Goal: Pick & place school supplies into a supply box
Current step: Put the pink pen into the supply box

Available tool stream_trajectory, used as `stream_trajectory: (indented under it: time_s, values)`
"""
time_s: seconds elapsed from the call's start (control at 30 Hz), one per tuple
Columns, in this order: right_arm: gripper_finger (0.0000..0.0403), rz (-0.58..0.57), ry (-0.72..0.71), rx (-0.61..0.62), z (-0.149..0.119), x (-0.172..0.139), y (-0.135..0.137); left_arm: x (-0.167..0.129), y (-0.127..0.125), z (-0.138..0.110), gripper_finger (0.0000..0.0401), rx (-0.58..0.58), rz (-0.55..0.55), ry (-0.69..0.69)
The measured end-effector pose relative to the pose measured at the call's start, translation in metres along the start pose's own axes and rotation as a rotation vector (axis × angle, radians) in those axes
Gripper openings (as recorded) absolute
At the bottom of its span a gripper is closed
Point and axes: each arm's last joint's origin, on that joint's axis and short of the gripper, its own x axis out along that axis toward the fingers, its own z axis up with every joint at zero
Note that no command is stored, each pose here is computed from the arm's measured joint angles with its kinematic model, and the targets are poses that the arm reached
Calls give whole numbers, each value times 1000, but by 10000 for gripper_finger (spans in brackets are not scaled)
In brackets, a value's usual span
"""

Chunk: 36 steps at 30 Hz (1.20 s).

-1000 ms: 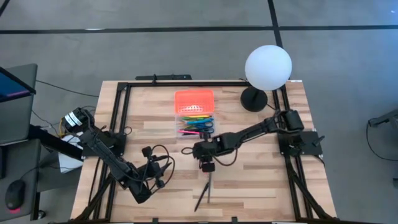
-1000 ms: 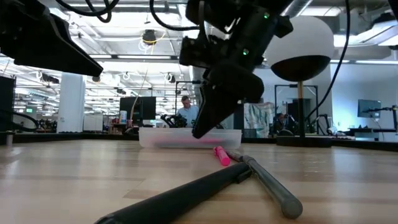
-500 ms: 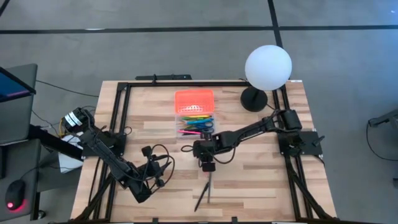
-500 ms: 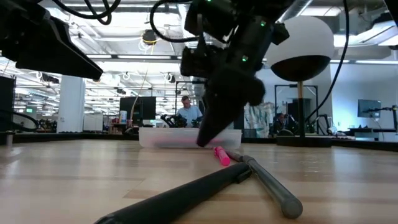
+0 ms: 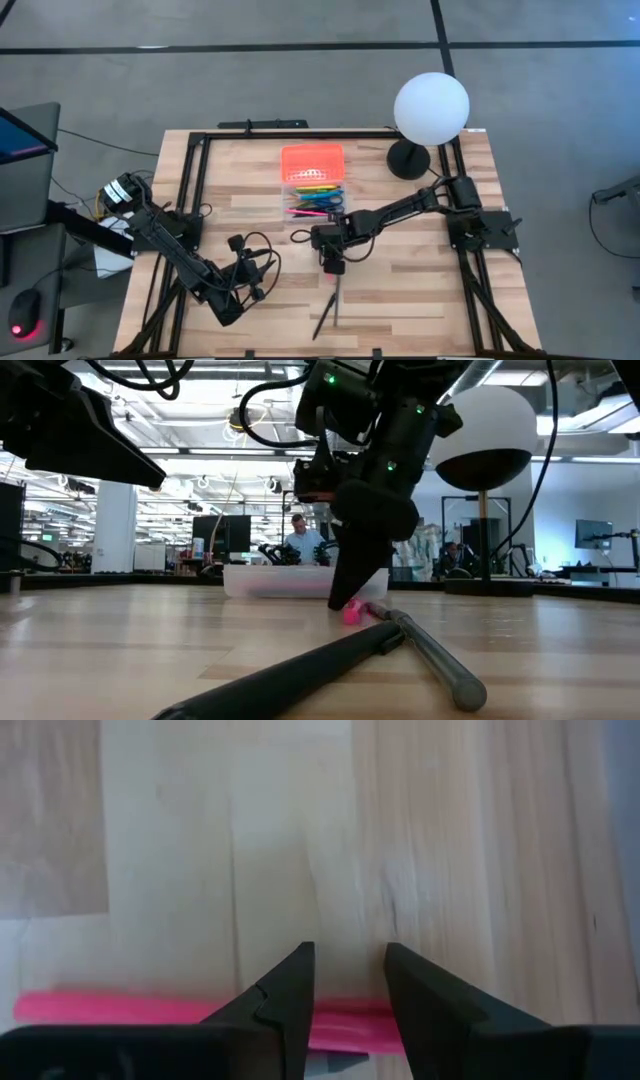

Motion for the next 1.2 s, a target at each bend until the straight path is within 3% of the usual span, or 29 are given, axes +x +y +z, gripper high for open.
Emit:
stream_trajectory:
  time_s: [0.3,0.57,1.0,1.2]
  values:
    - [122,-15,60,71,-6,-4,0,0,0,0,127,0,0,0]
    - [122,-59,64,43,-10,-14,7,0,0,0,127,-3,-5,3]
    - [122,-136,1,-134,-7,-24,14,0,0,0,128,-4,-7,4]
    - [122,-62,-86,-254,0,-25,28,0,0,0,128,-4,-7,5]
